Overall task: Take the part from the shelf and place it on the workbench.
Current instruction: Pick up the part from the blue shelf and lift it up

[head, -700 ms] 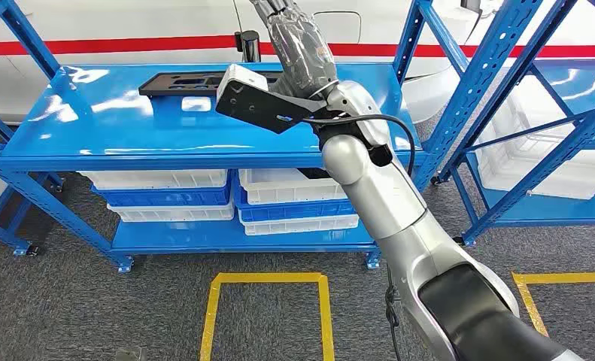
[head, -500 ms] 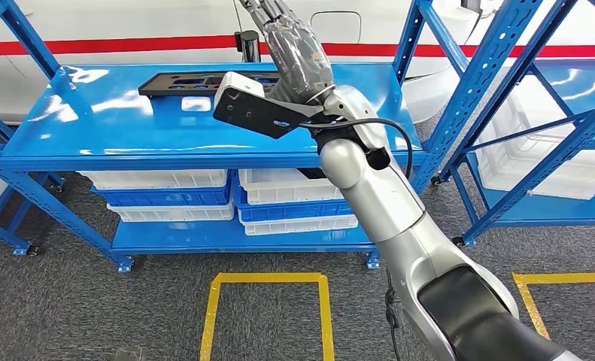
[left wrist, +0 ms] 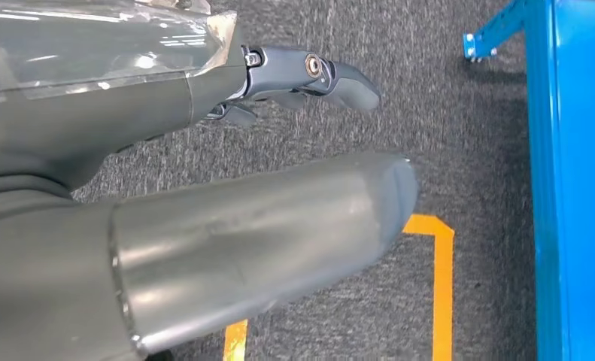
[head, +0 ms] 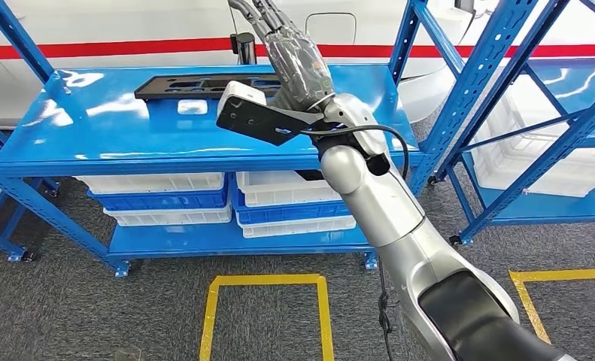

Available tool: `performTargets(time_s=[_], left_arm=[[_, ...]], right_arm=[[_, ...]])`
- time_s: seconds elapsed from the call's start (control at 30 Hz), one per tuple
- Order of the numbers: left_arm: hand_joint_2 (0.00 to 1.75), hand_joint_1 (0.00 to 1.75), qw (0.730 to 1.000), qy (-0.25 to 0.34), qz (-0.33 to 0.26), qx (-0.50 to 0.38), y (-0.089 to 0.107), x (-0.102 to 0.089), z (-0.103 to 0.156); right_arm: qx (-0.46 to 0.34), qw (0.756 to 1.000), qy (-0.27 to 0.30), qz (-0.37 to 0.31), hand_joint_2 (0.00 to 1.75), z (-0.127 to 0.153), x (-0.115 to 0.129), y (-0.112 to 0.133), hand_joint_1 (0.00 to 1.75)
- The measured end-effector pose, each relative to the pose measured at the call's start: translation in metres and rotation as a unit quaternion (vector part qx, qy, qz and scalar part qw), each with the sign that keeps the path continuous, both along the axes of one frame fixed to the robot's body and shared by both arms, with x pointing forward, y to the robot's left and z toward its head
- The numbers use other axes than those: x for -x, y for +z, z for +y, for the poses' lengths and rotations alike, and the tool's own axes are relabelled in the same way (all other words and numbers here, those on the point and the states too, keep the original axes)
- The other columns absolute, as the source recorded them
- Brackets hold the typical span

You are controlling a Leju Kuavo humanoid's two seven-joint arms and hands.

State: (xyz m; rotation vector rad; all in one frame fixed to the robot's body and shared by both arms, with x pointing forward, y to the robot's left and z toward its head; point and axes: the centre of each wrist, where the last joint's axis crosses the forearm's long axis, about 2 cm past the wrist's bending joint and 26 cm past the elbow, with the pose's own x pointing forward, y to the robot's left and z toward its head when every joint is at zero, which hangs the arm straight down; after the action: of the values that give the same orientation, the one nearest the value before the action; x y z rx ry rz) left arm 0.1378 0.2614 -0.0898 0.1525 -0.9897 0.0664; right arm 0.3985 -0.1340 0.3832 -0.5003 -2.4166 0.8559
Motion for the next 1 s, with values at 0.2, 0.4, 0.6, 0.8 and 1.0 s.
performTargets(time_s=[0.2, 0.4, 0.6, 0.8, 1.0], left_arm=[[0.0, 0.0, 1.0, -0.002, 0.004, 0.001, 0.0, 0.002, -0.001], [0.0, 0.0, 1.0, -0.004, 0.004, -0.001, 0.0, 0.0, -0.001], [0.0, 0.0, 1.0, -0.008, 0.01, -0.005, -0.001, 0.003, -0.001], [0.0, 0.0, 1.0, -0.013, 0.012, -0.011, -0.001, 0.004, 0.003], [0.0, 0.0, 1.0, -0.014, 0.013, -0.01, -0.002, 0.005, 0.002]], right_arm=[[0.003, 1.0, -0.01, 0.012, 1.75, -0.011, -0.003, -0.007, 0.0], [0.0, 1.0, -0.016, 0.016, 1.75, -0.017, -0.004, -0.009, 0.0], [0.001, 1.0, -0.018, 0.023, 1.75, -0.021, -0.004, -0.015, 0.0], [-0.002, 0.999, -0.023, 0.024, 1.75, -0.027, -0.005, -0.016, 0.0], [-0.001, 0.999, -0.026, 0.027, 1.75, -0.03, -0.006, -0.019, 0.0]])
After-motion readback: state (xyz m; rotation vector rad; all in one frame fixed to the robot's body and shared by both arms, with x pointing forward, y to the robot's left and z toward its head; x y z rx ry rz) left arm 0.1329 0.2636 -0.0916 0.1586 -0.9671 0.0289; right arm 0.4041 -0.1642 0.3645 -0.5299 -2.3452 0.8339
